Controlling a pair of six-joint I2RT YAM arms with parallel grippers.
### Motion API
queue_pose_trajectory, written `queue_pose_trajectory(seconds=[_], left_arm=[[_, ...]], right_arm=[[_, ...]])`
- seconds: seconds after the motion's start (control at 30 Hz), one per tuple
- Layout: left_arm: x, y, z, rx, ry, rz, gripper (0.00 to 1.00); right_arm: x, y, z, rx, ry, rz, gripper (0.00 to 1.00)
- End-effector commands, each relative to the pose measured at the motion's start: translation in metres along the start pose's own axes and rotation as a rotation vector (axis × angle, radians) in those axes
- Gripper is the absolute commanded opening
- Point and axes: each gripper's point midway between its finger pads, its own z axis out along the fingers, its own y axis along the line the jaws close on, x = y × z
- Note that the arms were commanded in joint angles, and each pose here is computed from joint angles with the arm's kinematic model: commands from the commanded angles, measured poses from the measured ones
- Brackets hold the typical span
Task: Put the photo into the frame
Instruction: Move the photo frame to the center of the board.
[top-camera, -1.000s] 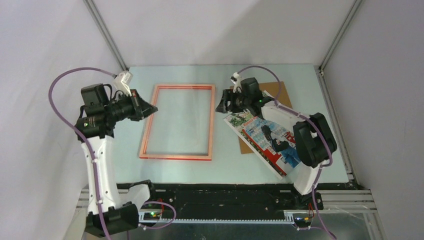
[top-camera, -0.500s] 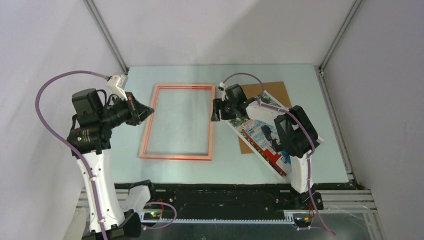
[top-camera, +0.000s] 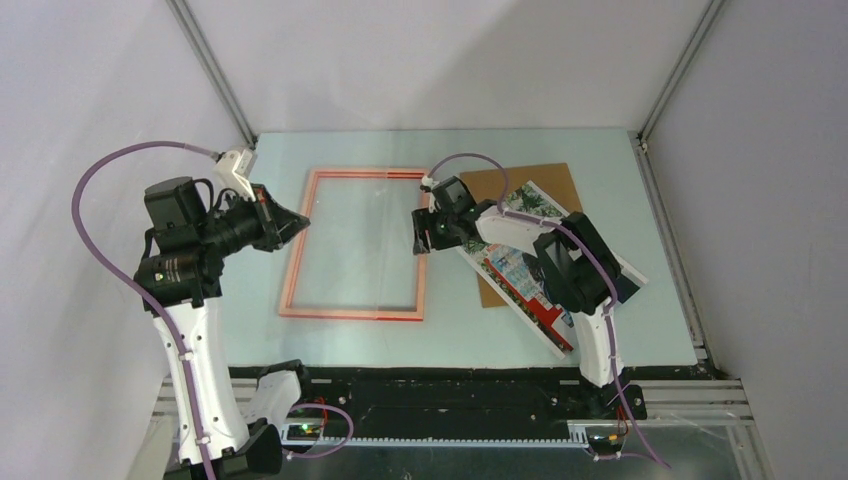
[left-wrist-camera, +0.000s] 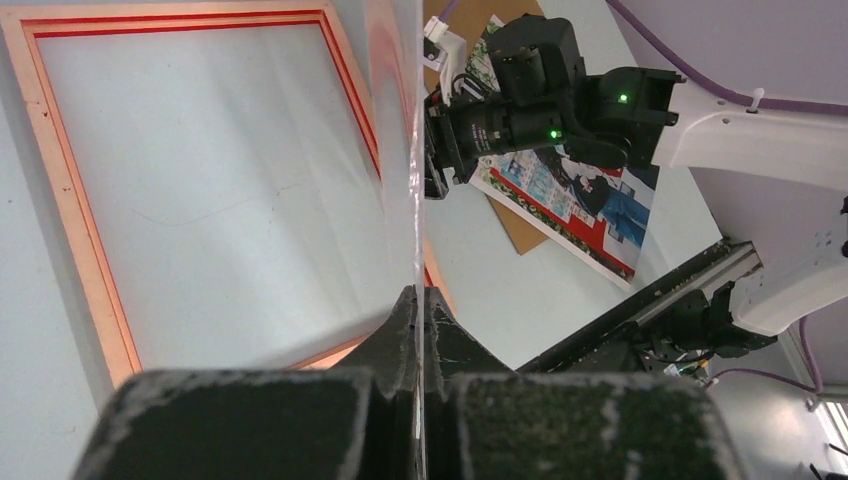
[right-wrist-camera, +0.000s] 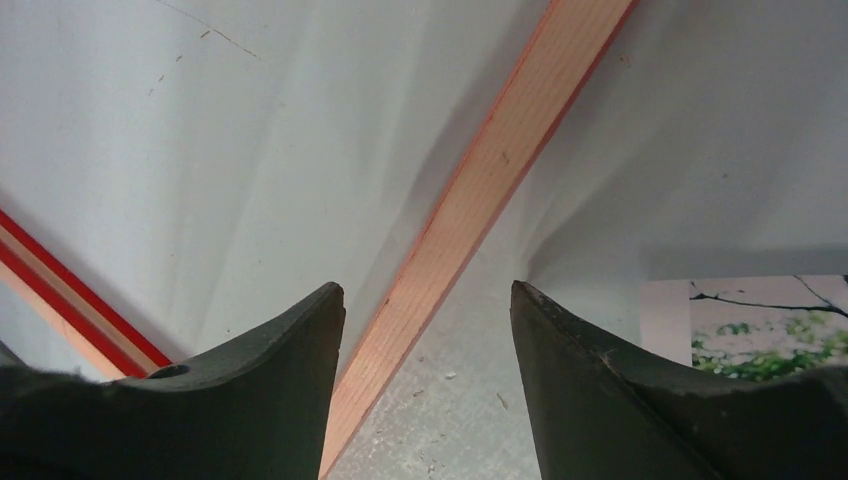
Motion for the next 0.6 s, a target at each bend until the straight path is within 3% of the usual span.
queue_pose_trajectory(seconds=[0.0, 0.57], left_arm=[[-0.004, -0.005, -0.001, 0.036, -0.019, 0.034, 0.00], [0.001, -0.007, 0.010, 0.113, 0.003, 0.002, 0.00]], right_arm=[[-0.010, -0.001, 0.004, 0.044, -0.019, -0.041, 0.65], [0.003, -0.024, -0.003, 0.115, 0.001, -0.053, 0.33]])
